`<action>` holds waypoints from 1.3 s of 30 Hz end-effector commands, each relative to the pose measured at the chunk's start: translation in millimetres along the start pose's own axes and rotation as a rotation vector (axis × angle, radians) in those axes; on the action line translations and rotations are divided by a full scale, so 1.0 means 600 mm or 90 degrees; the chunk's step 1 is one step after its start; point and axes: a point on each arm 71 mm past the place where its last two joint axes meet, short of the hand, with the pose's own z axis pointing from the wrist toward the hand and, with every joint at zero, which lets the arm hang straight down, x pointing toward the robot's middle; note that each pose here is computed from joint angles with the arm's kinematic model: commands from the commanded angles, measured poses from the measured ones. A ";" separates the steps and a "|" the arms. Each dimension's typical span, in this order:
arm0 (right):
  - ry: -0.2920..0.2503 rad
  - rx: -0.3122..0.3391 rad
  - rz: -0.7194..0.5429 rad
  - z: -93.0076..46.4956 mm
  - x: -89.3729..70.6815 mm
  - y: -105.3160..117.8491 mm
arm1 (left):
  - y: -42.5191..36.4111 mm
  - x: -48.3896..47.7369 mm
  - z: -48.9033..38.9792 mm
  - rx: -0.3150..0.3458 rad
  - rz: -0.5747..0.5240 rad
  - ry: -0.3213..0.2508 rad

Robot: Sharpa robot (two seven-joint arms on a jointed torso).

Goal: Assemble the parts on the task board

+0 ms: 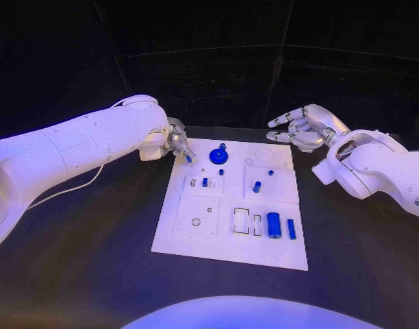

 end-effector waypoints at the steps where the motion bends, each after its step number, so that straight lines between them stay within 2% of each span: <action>1: 0.003 -0.004 0.001 0.001 -0.001 0.002 | -0.004 -0.002 -0.010 0.024 -0.038 -0.017; 8: 0.002 -0.002 0.002 0.001 -0.002 0.000 | 0.000 0.013 -0.039 0.047 -0.039 -0.015; 13: 0.001 -0.001 0.003 0.001 -0.003 -0.001 | 0.004 0.032 -0.059 0.066 -0.036 -0.014; 16: 0.001 -0.001 0.002 0.001 -0.003 -0.002 | 0.005 0.042 -0.065 0.072 -0.022 -0.019; 24: 0.002 0.000 0.003 0.002 -0.003 -0.002 | 0.009 0.065 -0.064 0.075 0.001 -0.017; 39: 0.003 0.000 0.003 0.002 -0.003 -0.002 | 0.010 0.086 -0.054 0.064 0.016 0.012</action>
